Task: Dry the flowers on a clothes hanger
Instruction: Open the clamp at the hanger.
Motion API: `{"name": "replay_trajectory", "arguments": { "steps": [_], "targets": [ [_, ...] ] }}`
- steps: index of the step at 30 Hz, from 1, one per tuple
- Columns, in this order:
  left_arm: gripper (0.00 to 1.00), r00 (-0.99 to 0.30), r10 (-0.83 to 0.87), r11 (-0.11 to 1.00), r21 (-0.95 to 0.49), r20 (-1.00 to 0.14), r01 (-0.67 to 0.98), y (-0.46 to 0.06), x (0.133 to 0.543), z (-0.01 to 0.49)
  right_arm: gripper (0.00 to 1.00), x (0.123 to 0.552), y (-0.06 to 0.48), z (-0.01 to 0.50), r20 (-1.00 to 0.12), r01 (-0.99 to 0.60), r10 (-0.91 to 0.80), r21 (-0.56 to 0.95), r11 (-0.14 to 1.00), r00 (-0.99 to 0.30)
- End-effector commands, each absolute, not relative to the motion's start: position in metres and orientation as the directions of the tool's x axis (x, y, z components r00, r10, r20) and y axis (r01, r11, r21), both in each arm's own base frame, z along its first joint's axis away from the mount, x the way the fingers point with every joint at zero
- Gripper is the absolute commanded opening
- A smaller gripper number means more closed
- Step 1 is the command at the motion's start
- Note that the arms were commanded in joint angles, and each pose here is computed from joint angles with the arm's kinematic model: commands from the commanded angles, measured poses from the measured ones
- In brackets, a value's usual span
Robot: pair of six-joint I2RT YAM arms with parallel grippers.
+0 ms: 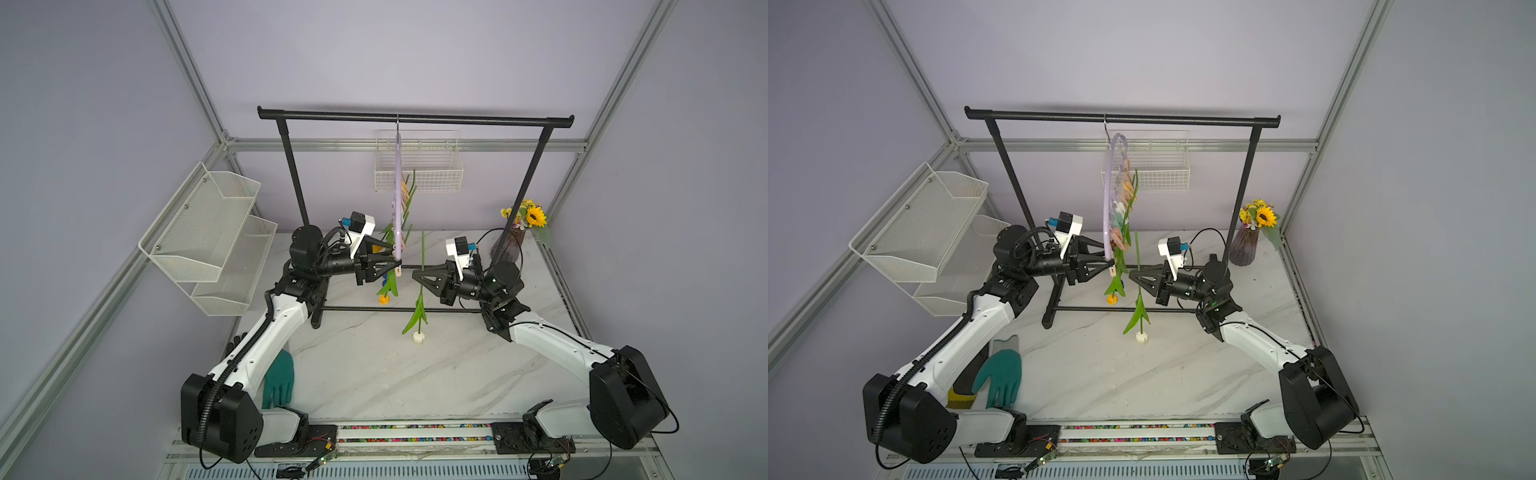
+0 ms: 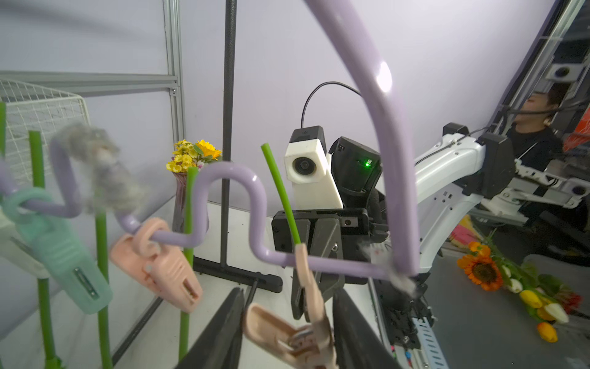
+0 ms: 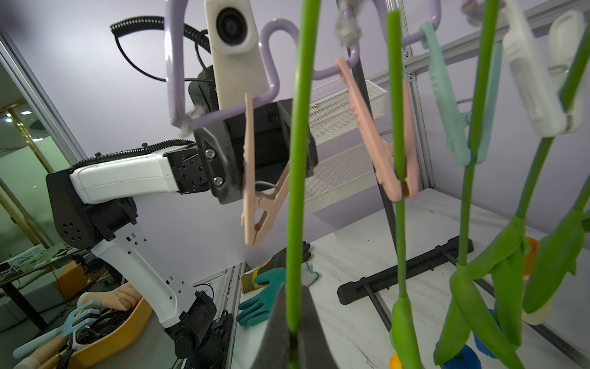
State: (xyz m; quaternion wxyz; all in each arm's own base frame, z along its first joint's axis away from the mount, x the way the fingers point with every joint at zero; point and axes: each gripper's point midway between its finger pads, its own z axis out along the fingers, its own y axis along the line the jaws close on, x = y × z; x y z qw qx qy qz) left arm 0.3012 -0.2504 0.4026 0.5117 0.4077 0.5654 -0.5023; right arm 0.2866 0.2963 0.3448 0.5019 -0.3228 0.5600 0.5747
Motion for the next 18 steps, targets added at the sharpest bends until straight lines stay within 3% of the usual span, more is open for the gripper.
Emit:
{"name": "replay_trajectory", "arguments": {
  "steps": [1,4,18],
  "targets": [
    [0.37,-0.099,-0.068,0.163,-0.109,-0.993,0.981,-0.2500,0.2986,0.4223,0.00,0.2833,0.2954,0.3594,-0.941,-0.953,0.243,0.272,0.135,-0.234],
    [0.29,-0.096,-0.072,0.170,-0.107,-0.993,0.980,-0.2499,0.2988,0.4243,0.00,0.2867,0.2946,0.3579,-0.936,-0.946,0.252,0.287,0.150,-0.244],
    [0.14,-0.077,-0.079,0.178,-0.090,-0.994,0.980,-0.2541,0.2973,0.4305,0.00,0.2927,0.2903,0.3564,-0.909,-0.923,0.310,0.342,0.176,-0.278]
  ]
}}
